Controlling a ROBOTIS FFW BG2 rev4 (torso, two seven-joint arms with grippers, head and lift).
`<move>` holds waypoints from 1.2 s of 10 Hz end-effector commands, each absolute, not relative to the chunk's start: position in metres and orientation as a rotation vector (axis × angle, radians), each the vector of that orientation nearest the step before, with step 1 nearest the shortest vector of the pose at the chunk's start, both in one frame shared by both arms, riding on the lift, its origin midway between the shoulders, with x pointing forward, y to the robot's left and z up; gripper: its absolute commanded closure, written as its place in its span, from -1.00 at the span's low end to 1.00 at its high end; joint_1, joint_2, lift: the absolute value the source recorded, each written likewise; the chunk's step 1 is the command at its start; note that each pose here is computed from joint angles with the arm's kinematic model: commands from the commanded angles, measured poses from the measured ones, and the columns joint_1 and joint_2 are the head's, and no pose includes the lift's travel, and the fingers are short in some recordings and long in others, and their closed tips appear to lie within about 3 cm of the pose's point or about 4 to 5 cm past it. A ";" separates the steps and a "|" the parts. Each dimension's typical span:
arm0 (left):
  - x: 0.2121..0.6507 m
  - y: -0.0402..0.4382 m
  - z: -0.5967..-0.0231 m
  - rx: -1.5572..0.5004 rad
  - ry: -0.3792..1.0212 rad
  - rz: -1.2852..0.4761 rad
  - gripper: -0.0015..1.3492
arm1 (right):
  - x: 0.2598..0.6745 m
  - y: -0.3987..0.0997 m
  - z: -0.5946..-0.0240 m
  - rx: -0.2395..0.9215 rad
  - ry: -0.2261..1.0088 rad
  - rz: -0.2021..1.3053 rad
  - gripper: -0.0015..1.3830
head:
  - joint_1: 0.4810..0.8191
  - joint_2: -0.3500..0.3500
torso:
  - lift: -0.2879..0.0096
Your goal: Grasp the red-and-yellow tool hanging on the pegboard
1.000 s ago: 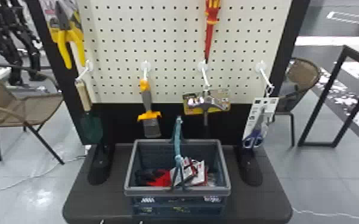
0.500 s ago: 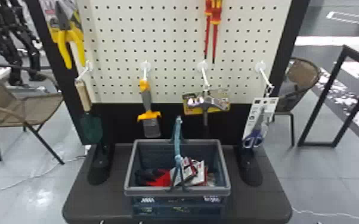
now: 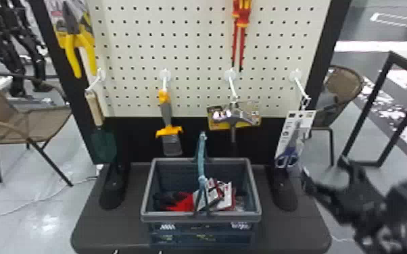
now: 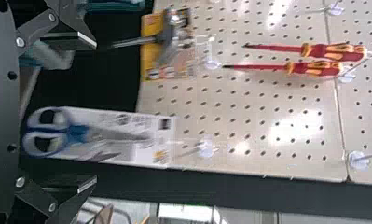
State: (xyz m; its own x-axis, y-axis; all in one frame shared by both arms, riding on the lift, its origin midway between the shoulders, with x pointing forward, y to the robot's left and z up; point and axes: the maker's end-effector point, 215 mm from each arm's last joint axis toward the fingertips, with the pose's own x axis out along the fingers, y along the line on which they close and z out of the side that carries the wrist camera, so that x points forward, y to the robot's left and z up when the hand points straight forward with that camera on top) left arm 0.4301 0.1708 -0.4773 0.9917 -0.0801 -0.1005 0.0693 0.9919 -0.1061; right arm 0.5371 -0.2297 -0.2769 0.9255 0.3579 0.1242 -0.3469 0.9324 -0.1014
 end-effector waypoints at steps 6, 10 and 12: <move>0.442 0.158 -0.476 -0.086 0.116 -0.117 -0.75 | 0.639 -0.158 -0.066 -0.078 -0.275 0.658 -0.60 | -0.60 0.00 | 0.26; 0.447 0.150 -0.477 -0.085 0.122 -0.133 -0.75 | 0.651 -0.078 -0.012 -0.075 -0.228 0.903 -0.60 | -0.60 0.00 | 0.26; 0.454 0.142 -0.477 -0.082 0.122 -0.152 -0.75 | 0.647 -0.043 -0.006 -0.106 -0.200 0.989 -0.60 | -0.60 0.00 | 0.26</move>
